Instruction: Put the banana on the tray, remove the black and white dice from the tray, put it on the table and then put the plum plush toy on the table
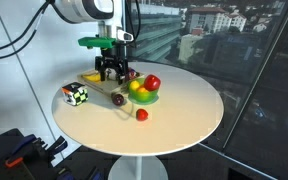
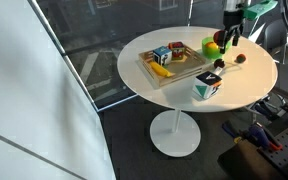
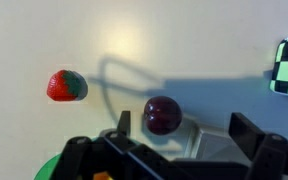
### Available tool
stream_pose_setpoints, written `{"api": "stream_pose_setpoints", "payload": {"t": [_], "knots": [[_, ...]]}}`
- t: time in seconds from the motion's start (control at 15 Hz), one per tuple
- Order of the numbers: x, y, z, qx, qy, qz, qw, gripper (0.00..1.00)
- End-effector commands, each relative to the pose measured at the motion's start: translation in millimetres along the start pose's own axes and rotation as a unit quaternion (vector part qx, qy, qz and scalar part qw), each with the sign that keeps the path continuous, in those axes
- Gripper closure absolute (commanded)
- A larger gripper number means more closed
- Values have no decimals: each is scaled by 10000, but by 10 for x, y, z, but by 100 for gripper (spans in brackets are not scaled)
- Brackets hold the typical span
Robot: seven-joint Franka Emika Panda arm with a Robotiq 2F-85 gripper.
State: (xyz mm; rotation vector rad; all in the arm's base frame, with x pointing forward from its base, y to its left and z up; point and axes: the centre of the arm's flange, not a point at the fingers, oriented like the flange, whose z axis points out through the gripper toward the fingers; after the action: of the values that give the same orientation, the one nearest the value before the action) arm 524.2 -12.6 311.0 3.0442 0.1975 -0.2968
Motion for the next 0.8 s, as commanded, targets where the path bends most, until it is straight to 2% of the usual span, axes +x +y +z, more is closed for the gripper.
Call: {"api": "stream_pose_setpoints", "payload": {"t": [0.0,0.47,0.73], "knots": [[-164,-62,-261,19,-142,11,9999,0],[-474,-178,-607,266,-574,-190,9978,0],[-618,-214,-779,295,-424,-54,9986,0]]}}
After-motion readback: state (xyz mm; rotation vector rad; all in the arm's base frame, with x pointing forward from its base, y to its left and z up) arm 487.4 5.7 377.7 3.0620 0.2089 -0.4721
